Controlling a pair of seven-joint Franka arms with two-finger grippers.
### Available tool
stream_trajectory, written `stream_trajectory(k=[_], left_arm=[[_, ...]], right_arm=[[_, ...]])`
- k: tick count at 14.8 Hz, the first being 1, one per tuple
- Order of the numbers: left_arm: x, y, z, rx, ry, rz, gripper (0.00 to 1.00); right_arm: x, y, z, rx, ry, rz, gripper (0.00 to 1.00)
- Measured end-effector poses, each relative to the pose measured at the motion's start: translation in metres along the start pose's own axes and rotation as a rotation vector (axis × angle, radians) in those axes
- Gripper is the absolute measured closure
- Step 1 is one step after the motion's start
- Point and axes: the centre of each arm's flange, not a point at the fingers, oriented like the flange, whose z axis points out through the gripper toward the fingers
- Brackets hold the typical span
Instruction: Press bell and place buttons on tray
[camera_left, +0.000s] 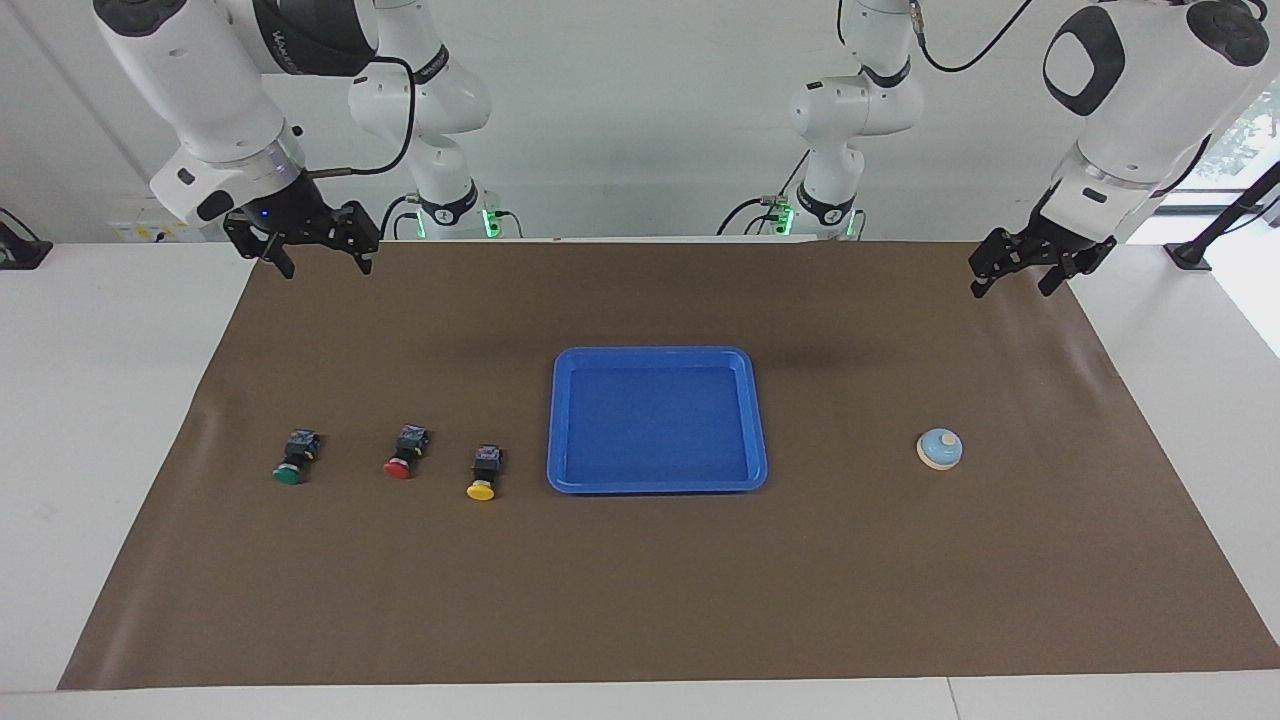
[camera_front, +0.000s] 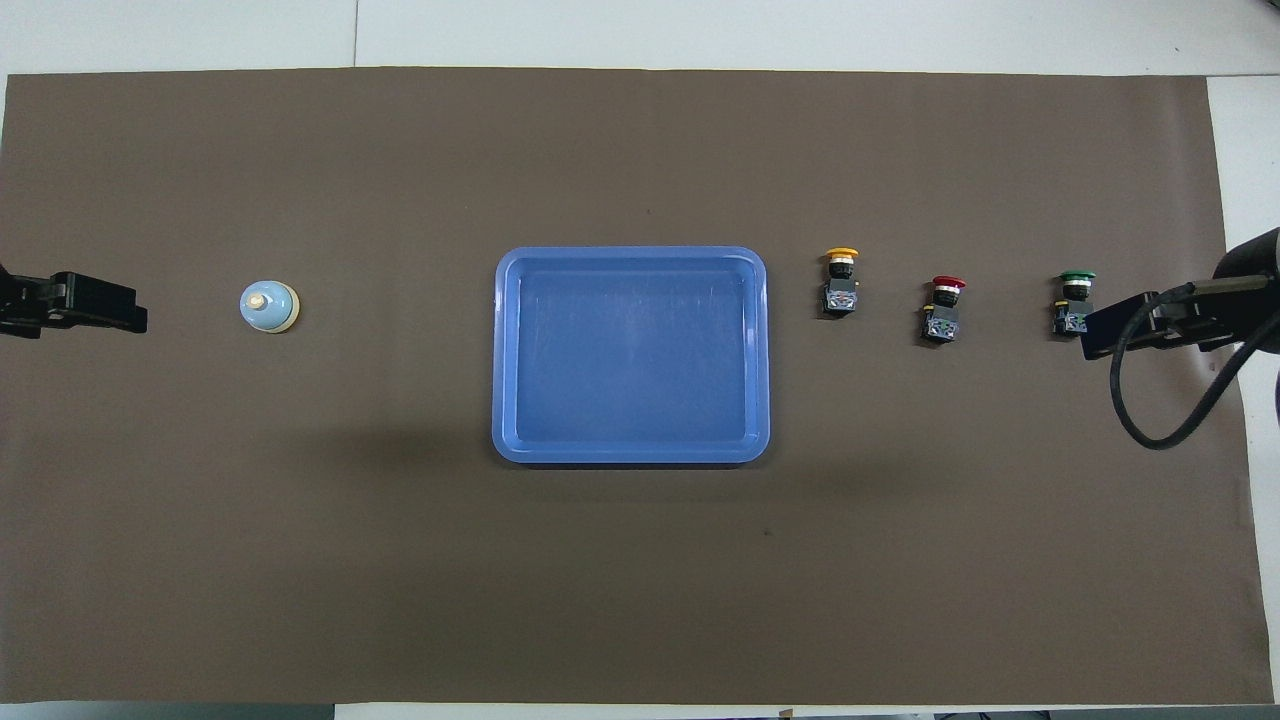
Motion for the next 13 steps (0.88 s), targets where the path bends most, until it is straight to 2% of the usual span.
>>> stream_trajectory(k=[3, 13], left_arm=[[-0.0028, 0.0007, -0.0095, -0.001, -0.026, 0.001, 0.00], [-0.0022, 0.0059, -0.0074, -0.002, -0.044, 0.011, 0.00]], right_arm=[[0.0000, -0.0011, 0.0000, 0.000, 0.000, -0.002, 0.00], [-0.0055, -0.0037, -0.0086, -0.001, 0.017, -0.007, 0.00]])
